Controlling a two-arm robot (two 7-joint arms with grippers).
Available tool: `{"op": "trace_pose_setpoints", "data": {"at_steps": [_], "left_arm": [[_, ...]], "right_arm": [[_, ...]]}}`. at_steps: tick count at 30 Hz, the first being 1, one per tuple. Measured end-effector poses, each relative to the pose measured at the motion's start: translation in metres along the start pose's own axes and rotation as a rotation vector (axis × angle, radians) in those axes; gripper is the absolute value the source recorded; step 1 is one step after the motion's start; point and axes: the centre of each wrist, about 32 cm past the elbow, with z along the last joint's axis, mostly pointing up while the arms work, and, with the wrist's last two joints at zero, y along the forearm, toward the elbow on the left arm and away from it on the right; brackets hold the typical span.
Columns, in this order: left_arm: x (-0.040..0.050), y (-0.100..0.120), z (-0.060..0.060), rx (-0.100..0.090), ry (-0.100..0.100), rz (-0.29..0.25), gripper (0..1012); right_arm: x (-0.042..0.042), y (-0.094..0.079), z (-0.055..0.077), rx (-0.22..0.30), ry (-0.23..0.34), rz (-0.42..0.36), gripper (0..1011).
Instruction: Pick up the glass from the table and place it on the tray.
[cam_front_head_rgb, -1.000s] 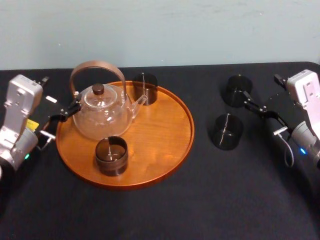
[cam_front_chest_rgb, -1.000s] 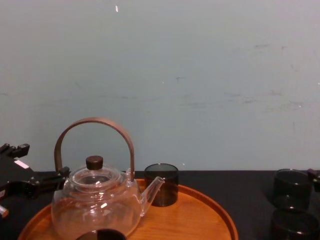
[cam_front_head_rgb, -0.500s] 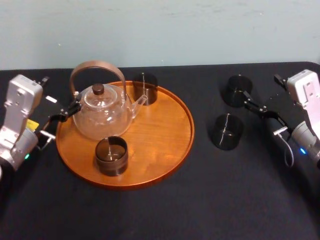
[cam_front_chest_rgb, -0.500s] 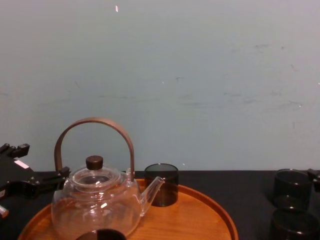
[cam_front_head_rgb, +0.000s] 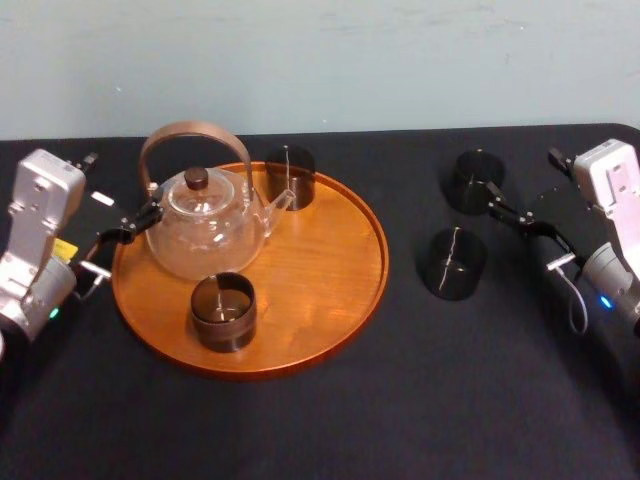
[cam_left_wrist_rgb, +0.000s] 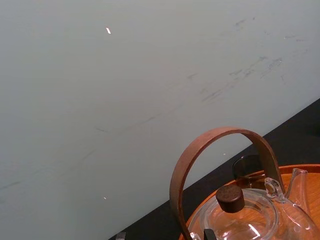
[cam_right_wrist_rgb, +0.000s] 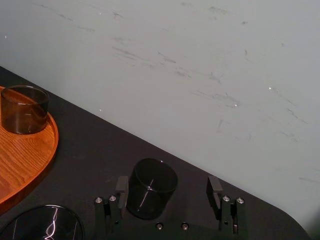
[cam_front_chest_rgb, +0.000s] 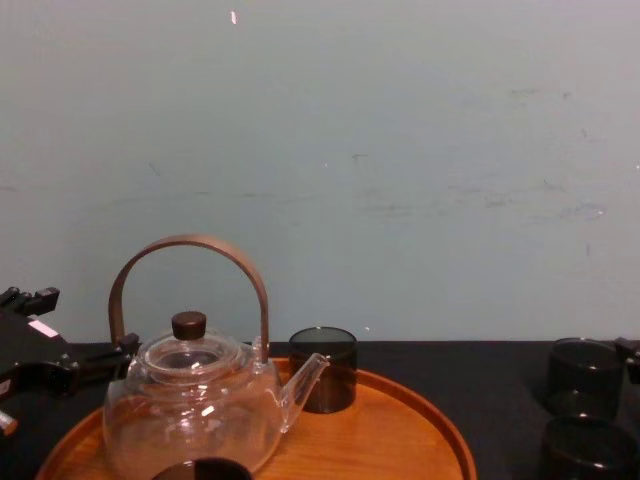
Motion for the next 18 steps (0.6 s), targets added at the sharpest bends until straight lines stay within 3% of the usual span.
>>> {"op": "trace_pose_setpoints", "data": {"at_steps": [13, 18], "left_arm": [[0.0000, 0.000, 0.000, 0.000, 0.000, 0.000, 1009], [0.0000, 0.000, 0.000, 0.000, 0.000, 0.000, 1009]], "right_arm": [[0.0006, -0.002, 0.001, 0.002, 0.012, 0.025, 1002], [-0.0019, -0.017, 0.003, 0.010, 0.046, 0.058, 1002]]}}
